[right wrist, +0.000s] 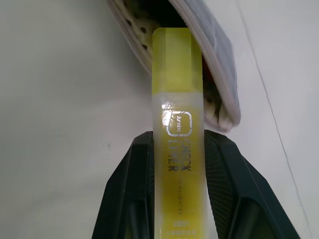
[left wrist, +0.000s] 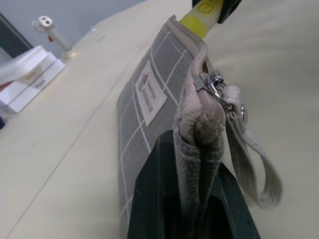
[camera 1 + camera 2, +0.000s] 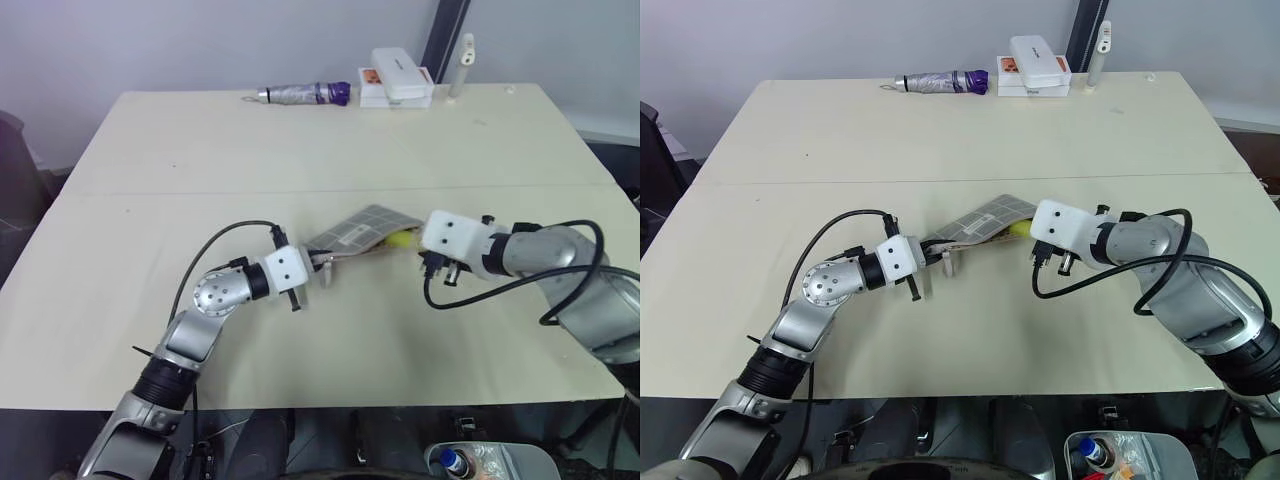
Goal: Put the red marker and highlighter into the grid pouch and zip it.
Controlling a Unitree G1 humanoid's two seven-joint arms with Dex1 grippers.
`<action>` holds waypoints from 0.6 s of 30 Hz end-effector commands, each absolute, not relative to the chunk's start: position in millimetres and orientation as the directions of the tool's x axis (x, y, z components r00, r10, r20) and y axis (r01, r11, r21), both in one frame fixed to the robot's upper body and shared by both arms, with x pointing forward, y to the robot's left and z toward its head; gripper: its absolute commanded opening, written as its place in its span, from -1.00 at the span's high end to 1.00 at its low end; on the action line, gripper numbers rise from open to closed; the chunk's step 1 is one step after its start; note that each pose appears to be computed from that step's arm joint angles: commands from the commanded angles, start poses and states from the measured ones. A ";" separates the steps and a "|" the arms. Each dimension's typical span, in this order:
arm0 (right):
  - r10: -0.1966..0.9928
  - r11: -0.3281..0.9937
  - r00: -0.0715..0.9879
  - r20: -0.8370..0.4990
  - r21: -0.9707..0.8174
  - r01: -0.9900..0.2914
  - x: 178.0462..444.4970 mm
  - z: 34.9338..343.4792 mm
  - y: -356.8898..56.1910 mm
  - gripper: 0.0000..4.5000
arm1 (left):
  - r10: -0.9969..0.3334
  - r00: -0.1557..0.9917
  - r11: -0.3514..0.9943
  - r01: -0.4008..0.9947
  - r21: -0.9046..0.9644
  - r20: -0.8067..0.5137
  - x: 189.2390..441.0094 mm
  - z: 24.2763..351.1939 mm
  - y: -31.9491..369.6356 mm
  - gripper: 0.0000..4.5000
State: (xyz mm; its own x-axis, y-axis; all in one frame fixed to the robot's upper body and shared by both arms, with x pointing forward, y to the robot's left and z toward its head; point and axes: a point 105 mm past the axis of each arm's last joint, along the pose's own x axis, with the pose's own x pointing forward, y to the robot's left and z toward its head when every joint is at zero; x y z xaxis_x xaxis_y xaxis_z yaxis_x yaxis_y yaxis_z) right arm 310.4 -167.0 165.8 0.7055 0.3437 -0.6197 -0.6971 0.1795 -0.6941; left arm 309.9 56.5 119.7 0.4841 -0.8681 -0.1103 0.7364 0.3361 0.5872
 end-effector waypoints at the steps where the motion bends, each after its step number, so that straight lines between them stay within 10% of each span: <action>1: 0.425 -0.006 0.671 -0.607 -0.743 -0.669 305.6 176.1 -136.5 0.64 | -0.901 0.425 0.279 0.725 0.629 -0.090 303.3 132.5 44.6 1.00; 9: 0.478 -0.066 0.656 -0.584 -0.769 -0.636 309.3 182.5 -117.9 0.64 | -0.906 0.410 0.256 0.731 0.632 -0.106 301.7 133.6 45.5 1.00; 16: 0.522 0.128 0.702 -0.486 -0.768 -0.627 311.8 216.0 -130.7 -0.94 | -0.893 0.438 0.293 0.738 0.608 -0.102 303.5 132.6 49.3 1.00; 18: 0.532 0.205 0.714 -0.454 -0.750 -0.629 310.2 228.3 -137.9 -0.97 | -0.883 0.460 0.329 0.744 0.582 -0.089 307.3 133.7 49.6 1.00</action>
State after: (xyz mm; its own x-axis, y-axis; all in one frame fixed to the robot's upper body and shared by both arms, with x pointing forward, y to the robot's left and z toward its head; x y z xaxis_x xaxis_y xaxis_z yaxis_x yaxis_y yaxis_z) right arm 313.9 -135.5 205.0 0.6840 0.5100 -0.5217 -0.6699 0.1558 -0.7260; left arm 306.7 49.2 123.6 0.4465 -0.8860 -0.1253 0.7564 0.2989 0.5818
